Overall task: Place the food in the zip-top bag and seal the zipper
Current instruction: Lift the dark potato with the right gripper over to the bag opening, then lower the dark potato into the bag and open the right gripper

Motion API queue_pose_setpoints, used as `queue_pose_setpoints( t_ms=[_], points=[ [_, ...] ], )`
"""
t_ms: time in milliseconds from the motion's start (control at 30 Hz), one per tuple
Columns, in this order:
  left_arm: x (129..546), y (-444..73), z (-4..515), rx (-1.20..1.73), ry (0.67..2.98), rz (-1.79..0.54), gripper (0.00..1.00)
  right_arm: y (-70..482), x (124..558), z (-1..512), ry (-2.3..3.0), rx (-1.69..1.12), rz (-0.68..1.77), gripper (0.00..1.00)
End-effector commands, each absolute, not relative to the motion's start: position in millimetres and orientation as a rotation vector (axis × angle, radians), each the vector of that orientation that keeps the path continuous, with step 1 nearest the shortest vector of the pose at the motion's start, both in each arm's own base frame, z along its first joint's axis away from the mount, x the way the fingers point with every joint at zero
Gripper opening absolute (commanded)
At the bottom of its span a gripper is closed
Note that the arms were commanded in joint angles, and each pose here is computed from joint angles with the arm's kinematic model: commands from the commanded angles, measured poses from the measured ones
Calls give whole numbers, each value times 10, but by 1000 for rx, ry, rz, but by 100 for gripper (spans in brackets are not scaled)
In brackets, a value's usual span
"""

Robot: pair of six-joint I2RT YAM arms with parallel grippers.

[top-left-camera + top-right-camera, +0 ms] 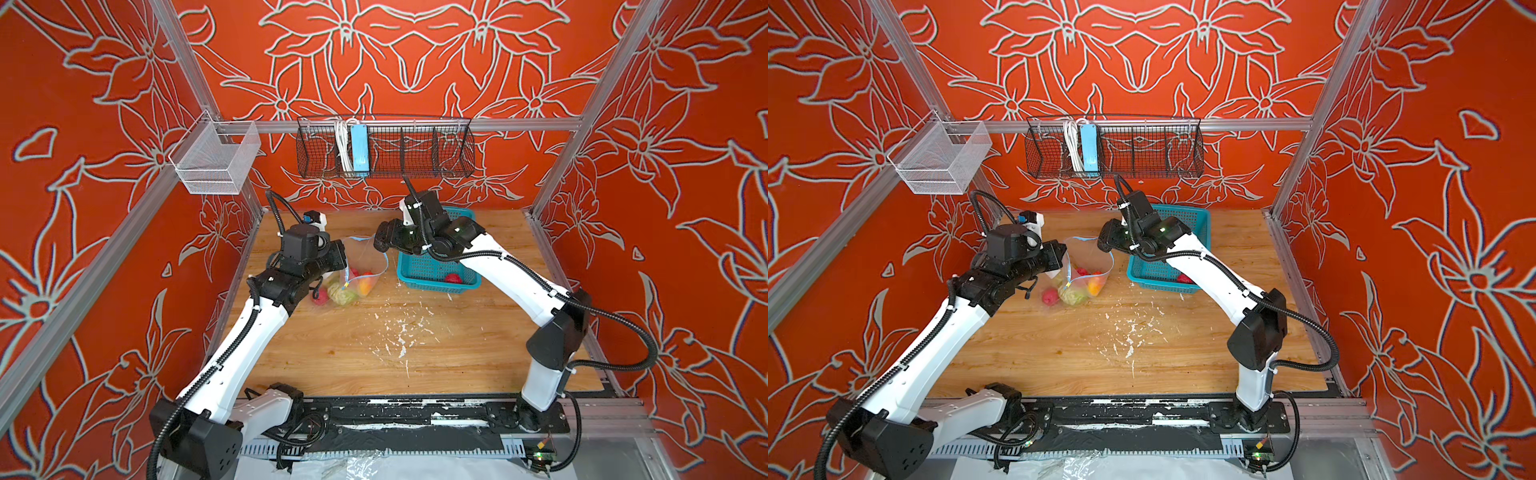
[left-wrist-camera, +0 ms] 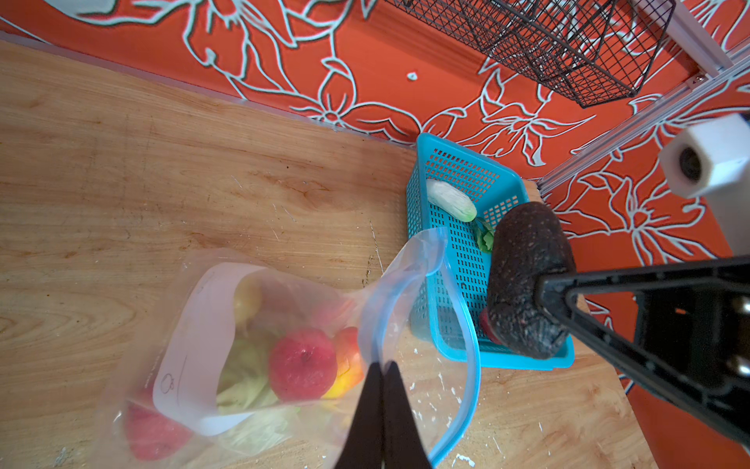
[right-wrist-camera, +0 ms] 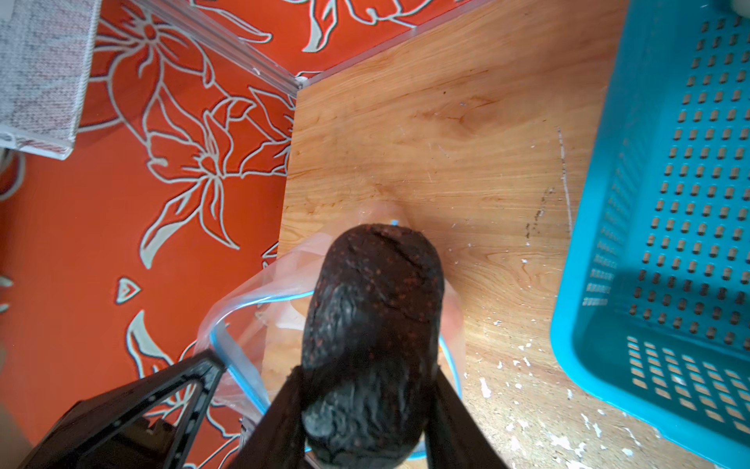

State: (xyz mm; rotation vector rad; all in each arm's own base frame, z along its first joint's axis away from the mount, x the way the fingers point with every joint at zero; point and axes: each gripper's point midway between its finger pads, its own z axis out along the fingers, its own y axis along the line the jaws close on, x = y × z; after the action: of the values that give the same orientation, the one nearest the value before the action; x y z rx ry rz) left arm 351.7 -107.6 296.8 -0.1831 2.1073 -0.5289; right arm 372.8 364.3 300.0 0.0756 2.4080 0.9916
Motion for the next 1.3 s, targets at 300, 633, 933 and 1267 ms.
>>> queue_pose_setpoints(
  t_ms=[300, 633, 933, 1267],
  points=[
    [3532, -1052, 3008, -187, 2081, -531, 0, 3980, 3557, 3014, 2398, -20, 1062, 37],
    [3538, -1057, 2994, -187, 2086, -534, 0, 4151, 3488, 2941, 2417, -57, 1069, 37],
    [3535, -1064, 2995, -186, 2086, -539, 0, 4313, 3438, 2827, 2450, -86, 1054, 37],
    [3533, -1065, 2999, -186, 2086, -540, 0, 4418, 3355, 2712, 2488, -130, 1013, 37]
  ],
)
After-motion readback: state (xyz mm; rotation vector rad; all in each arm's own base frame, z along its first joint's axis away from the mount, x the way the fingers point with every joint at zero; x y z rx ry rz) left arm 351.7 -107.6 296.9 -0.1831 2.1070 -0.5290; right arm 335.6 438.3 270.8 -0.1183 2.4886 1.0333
